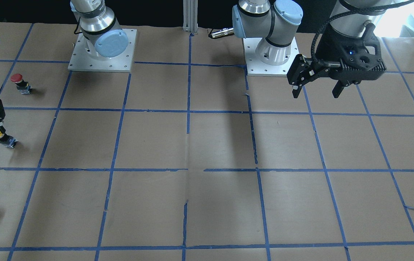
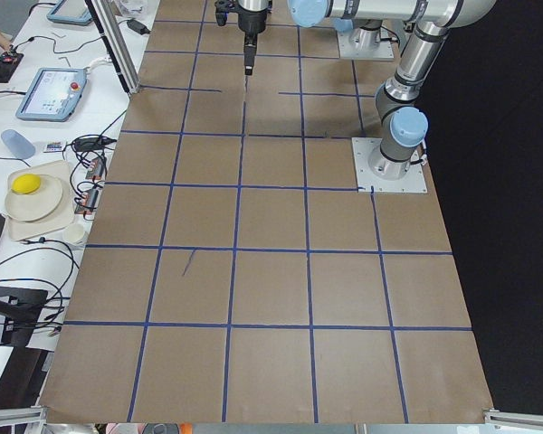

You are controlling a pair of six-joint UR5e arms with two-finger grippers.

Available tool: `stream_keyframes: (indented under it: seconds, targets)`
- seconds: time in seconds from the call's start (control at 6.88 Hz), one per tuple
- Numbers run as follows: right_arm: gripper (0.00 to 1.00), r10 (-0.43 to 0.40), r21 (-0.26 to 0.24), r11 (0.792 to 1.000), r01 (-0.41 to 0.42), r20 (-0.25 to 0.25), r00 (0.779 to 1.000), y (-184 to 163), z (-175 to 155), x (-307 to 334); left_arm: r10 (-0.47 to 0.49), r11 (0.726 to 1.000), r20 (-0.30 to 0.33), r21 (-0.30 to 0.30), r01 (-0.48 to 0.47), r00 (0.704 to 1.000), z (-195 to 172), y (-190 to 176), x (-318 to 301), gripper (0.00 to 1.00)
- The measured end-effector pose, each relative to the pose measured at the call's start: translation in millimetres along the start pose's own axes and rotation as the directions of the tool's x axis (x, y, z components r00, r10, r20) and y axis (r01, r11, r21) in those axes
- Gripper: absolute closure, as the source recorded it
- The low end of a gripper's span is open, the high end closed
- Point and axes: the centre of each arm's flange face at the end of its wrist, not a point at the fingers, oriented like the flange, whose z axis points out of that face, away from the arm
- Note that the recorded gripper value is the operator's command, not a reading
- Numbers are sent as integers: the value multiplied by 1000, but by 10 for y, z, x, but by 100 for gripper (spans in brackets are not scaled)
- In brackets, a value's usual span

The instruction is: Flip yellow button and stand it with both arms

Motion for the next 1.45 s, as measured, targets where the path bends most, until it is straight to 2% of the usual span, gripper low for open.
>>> stream_keyframes:
  seconds: [0.15,0.44,0.58,0.73,0.87,1.02,1.16,1.31,1.45]
  targets:
    - [1,8,-10,1000,-8,-1,1000,12,-10,5,-3,1000,0,0,3,1000,1,-3,-19,0]
    - [0,49,-86,995,-52,-33,998,-18,-170,61,-8,1000,0,1,8,1000,2,-9,-47,0]
    - [0,120,-110,986,-123,-32,992,-136,-343,73,-11,1000,0,1,11,1000,3,-13,-68,0]
    - [0,209,-134,969,-209,-15,978,-343,-553,63,-13,1000,0,1,13,1000,3,-15,-80,0]
    - [0,276,-178,945,-273,-12,961,-681,-763,24,-16,1000,1,1,16,1000,2,-16,-83,0]
    - [0,317,-239,918,-316,-34,948,-1116,-954,-70,-20,1000,1,1,20,1000,1,-22,-84,0]
    - [0,368,-305,878,-370,-65,927,-1623,-1123,-293,-34,999,1,1,34,999,-8,-37,-87,0]
    - [0,425,-360,827,-432,-104,899,-2110,-1258,-657,-66,998,1,-3,66,998,-15,-55,-80,0]
    - [0,466,-398,779,-484,-148,872,-2508,-1339,-1149,-92,996,-2,-11,92,996,-15,-58,-63,0]
